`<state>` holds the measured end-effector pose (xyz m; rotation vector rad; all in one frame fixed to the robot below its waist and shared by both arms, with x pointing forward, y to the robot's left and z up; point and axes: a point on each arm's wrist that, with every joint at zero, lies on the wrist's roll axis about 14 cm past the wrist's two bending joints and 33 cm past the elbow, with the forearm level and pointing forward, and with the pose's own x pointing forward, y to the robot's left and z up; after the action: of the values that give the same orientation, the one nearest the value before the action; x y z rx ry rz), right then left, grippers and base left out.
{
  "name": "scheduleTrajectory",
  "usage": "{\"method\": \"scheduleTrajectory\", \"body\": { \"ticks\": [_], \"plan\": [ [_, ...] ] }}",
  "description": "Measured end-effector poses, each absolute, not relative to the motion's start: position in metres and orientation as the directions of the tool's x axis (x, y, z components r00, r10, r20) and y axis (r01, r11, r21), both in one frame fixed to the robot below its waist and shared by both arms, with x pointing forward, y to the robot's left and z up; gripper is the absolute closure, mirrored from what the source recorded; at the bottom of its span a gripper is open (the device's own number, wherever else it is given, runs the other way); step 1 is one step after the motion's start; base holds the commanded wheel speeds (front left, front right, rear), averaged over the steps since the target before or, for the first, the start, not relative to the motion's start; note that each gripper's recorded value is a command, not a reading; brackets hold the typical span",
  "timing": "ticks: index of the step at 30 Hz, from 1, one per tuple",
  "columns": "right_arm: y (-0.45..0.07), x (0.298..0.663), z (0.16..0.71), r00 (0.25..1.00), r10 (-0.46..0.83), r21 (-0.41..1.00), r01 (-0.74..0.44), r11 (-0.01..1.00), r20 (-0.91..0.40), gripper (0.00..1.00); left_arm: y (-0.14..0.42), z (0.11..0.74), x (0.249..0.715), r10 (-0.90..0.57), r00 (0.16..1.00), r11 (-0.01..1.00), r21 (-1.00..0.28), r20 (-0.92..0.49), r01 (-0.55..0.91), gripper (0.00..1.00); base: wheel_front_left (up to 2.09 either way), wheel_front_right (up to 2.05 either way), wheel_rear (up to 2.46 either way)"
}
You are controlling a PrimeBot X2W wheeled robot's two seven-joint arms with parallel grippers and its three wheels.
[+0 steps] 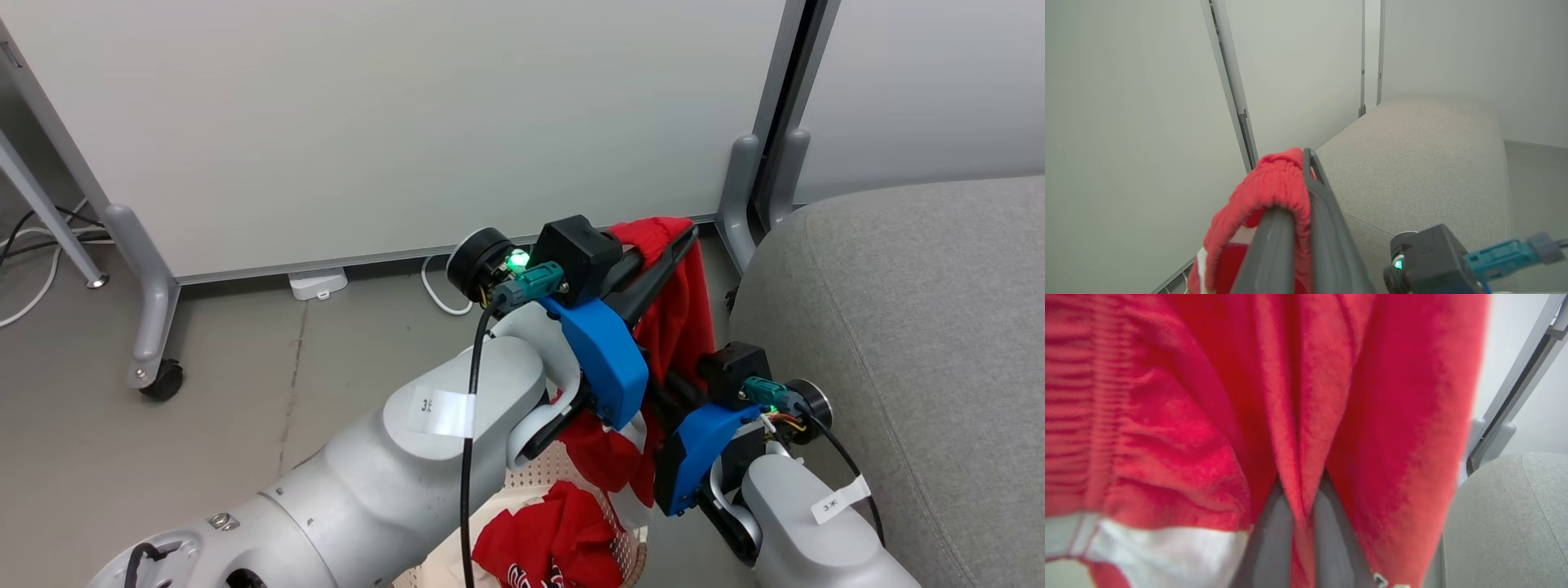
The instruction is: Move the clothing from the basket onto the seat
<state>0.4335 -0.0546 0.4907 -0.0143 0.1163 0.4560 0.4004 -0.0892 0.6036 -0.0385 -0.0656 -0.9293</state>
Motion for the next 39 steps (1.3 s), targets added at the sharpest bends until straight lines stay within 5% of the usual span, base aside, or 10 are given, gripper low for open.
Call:
{"method": "scheduleTrajectory", "body": {
  "ticks": [11, 15, 24, 26, 27, 28, 39],
  "plan": [
    [-0.0582, 0.4347, 0.4897, 0.896, 0.43, 0.03, -0.429, 0.903, -0.114, 1.0, -0.0902, 0.6003, 0.4032, -0.796, 0.601, 0.602, -0.012, 0.064, 0.799, 1.0, 0.0, 0.0, 0.0],
    [-0.0597, 0.4348, 0.4898, 0.898, 0.426, 0.036, -0.425, 0.905, -0.112, 1.0, -0.0908, 0.5996, 0.4038, -0.796, 0.602, 0.602, -0.012, 0.062, 0.798, 0.84, 0.0, 0.0, 0.0],
    [-0.0608, 0.434, 0.4884, 0.899, 0.423, 0.043, -0.421, 0.906, -0.116, 1.0, -0.0908, 0.5986, 0.4047, -0.795, 0.603, 0.604, -0.011, 0.059, 0.797, 0.74, 0.0, 0.0, 0.0],
    [-0.0611, 0.4343, 0.4883, 0.899, 0.422, 0.043, -0.42, 0.906, -0.117, 1.0, -0.0906, 0.5979, 0.4052, -0.795, 0.604, 0.605, -0.013, 0.057, 0.796, 0.55, 0.0, 0.0, 0.0],
    [-0.0612, 0.4347, 0.4887, 0.899, 0.422, 0.043, -0.42, 0.907, -0.116, 1.0, -0.0905, 0.5976, 0.4054, -0.794, 0.605, 0.605, -0.014, 0.057, 0.796, 0.2, 0.0, 0.0, 0.0],
    [-0.0612, 0.435, 0.4889, 0.899, 0.422, 0.042, -0.42, 0.907, -0.116, 1.0, -0.0903, 0.5974, 0.4057, -0.794, 0.606, 0.606, -0.016, 0.056, 0.795, 0.0, 0.0, 0.0, 0.0],
    [-0.0625, 0.4364, 0.4901, 0.902, 0.418, 0.045, -0.415, 0.909, -0.112, 1.0, -0.0887, 0.5936, 0.4068, -0.789, 0.612, 0.612, -0.026, 0.048, 0.79, 0.0, 0.0, 0.0, 0.0]
  ]
}}
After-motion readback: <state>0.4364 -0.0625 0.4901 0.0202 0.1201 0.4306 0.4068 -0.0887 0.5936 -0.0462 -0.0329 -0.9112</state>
